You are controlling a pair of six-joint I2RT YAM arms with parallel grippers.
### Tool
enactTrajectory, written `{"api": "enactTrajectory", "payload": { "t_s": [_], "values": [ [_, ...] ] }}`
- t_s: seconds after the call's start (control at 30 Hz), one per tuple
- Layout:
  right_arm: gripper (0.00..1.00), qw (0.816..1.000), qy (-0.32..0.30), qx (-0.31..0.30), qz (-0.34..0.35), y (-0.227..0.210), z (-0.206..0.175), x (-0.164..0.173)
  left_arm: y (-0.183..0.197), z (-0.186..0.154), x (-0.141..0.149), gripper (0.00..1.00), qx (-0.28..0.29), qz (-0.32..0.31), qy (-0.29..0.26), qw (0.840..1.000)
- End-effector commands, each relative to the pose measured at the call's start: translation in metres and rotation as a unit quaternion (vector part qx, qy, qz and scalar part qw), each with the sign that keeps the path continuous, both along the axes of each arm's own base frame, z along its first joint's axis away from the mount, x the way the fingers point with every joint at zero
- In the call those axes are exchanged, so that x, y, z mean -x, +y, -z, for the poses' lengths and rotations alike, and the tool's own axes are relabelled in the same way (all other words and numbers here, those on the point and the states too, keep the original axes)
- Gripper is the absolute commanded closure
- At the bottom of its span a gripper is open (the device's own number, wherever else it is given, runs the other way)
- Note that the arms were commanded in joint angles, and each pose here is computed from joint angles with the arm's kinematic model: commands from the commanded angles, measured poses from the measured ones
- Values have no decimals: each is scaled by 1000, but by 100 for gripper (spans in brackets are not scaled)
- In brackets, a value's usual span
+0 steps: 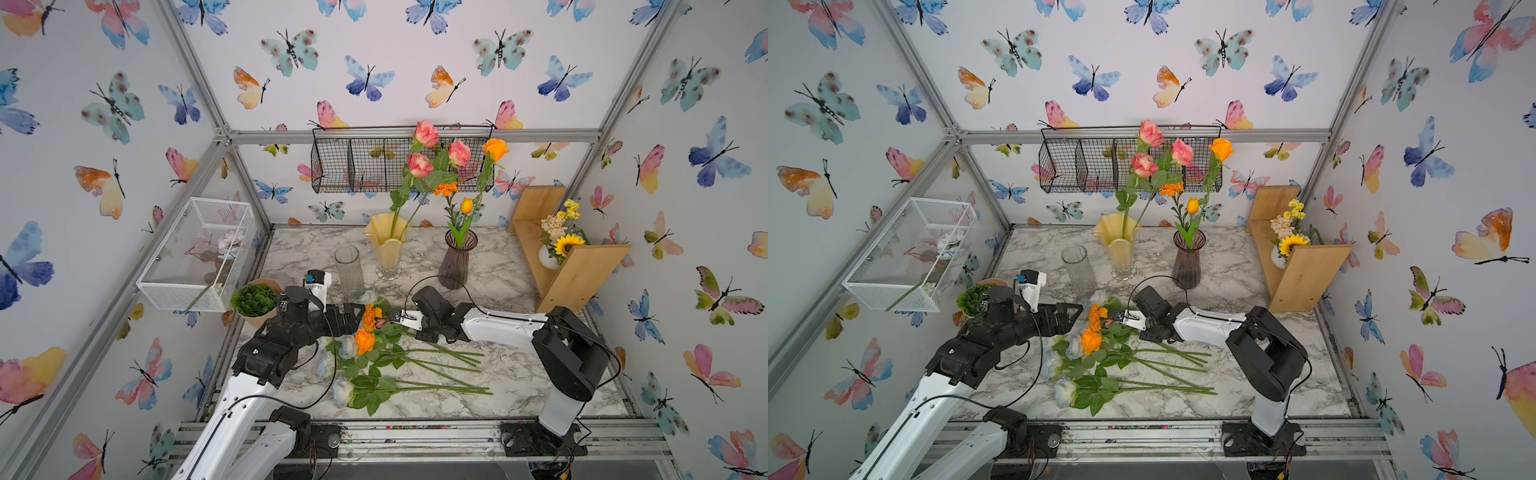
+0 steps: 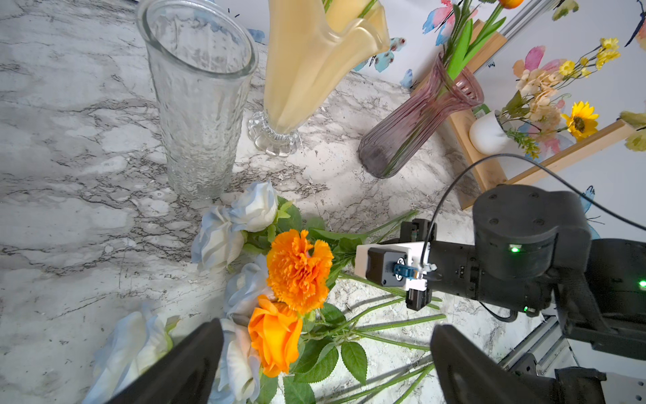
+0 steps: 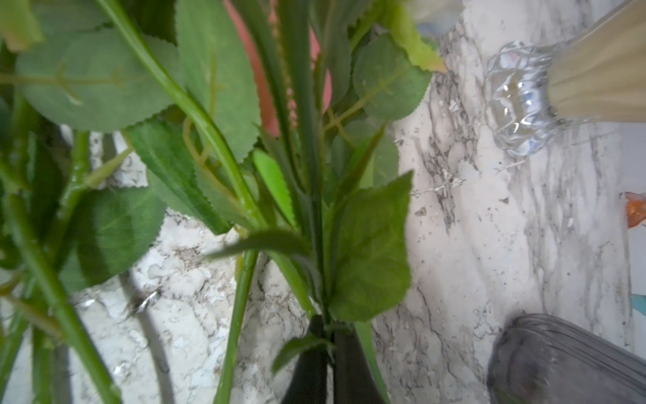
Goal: Arrange the flowers in different vases according to their colors
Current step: Pick up the flower at the center of the board.
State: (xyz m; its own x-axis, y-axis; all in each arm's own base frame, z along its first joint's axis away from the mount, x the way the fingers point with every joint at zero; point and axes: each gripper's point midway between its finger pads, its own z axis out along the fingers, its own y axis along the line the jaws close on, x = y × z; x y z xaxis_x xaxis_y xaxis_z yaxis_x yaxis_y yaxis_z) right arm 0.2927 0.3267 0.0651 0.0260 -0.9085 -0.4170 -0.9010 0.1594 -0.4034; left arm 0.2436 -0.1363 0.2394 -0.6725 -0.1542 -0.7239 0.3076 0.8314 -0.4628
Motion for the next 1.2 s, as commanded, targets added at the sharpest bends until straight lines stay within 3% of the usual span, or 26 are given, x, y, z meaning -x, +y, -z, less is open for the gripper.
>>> {"api": "enactTrajectory", "payload": {
  "t_s": [0.0, 0.2, 0.43, 0.57, 0.67, 0.87, 1.17],
  "values": [
    [98, 1000, 4, -26, 0, 7, -32, 3, -2, 0, 1, 1, 5, 9, -5, 1000],
    [98, 998, -9, -62, -5, 17, -64, 0, -2, -1, 2, 1, 5, 9, -6, 1000],
    [97, 996, 33, -82, -4, 33, -79, 0, -2, -1, 2, 1, 5, 8, -7, 1000],
    [98, 995, 72, -63, 0, 38, -72, 2, -1, -2, 2, 1, 5, 8, -8, 1000],
    [98, 995, 65, -75, 10, 38, -75, -2, -1, -2, 2, 1, 5, 7, -9, 1000],
    [98, 978, 3, -203, 46, 35, -139, -23, -1, -2, 2, 1, 6, 8, -9, 1000],
    [98, 919, -77, -369, 113, 5, -257, -48, -1, -3, 2, 1, 6, 7, -11, 1000]
  ]
}}
